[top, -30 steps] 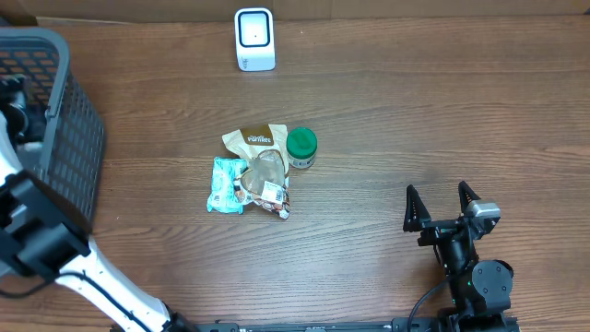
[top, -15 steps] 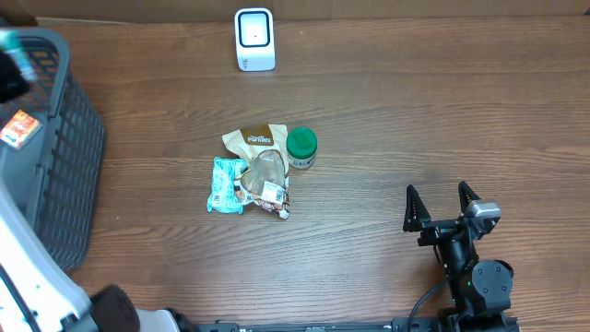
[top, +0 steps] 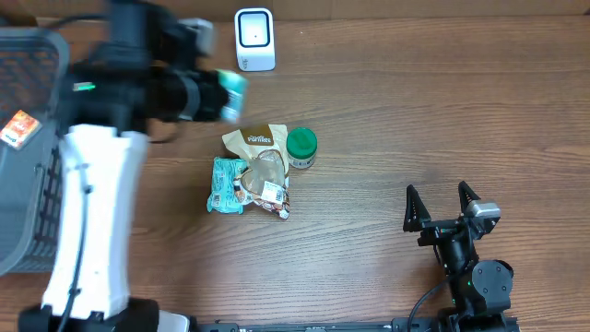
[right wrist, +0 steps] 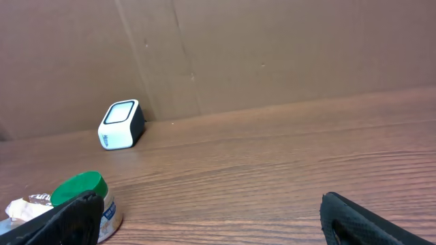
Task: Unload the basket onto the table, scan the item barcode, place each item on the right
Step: 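Grasp the small green box and lift it out of the basket, then set the green box down right of the jar and release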
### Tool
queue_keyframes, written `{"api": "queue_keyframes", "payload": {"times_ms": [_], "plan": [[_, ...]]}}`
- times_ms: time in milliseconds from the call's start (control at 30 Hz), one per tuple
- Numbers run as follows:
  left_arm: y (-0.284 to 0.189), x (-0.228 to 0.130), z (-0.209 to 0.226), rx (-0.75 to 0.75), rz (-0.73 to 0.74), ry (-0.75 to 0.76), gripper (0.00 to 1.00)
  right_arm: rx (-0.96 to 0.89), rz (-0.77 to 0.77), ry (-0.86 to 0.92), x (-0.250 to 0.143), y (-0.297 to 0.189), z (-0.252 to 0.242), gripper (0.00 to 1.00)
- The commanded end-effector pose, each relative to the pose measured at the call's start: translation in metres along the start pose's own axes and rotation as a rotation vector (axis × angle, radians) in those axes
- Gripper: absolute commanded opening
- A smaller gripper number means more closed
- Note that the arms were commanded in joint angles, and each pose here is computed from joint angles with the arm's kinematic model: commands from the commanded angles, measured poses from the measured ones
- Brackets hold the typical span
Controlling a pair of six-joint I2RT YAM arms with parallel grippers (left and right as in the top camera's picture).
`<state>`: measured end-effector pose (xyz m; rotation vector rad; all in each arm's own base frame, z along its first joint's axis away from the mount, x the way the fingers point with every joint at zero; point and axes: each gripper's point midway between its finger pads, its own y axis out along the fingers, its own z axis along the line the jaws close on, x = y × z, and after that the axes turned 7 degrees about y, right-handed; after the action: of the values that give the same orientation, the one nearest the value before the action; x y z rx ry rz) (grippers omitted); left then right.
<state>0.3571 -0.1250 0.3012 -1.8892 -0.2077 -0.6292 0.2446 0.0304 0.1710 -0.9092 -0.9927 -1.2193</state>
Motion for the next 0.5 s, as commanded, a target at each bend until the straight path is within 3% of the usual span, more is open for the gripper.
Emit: {"api": "queue_keyframes", "payload": {"times_ms": [0,233,467], "plan": [[0.053,-0.026,-0.028,0.026,0.131,-0.007,0.04,0.005,-0.004,-0.001,-0.001,0.000,0.000,1.00],[0.142,-0.064,-0.072,0.099,0.266,0.061,0.04,0.005,-0.004,-0.001,-0.001,0.000,0.000,1.00],[0.202,-0.101,-0.088,0.172,0.389,0.150,0.05,0.005,-0.004,-0.001,-0.001,0.000,0.000,1.00]]}}
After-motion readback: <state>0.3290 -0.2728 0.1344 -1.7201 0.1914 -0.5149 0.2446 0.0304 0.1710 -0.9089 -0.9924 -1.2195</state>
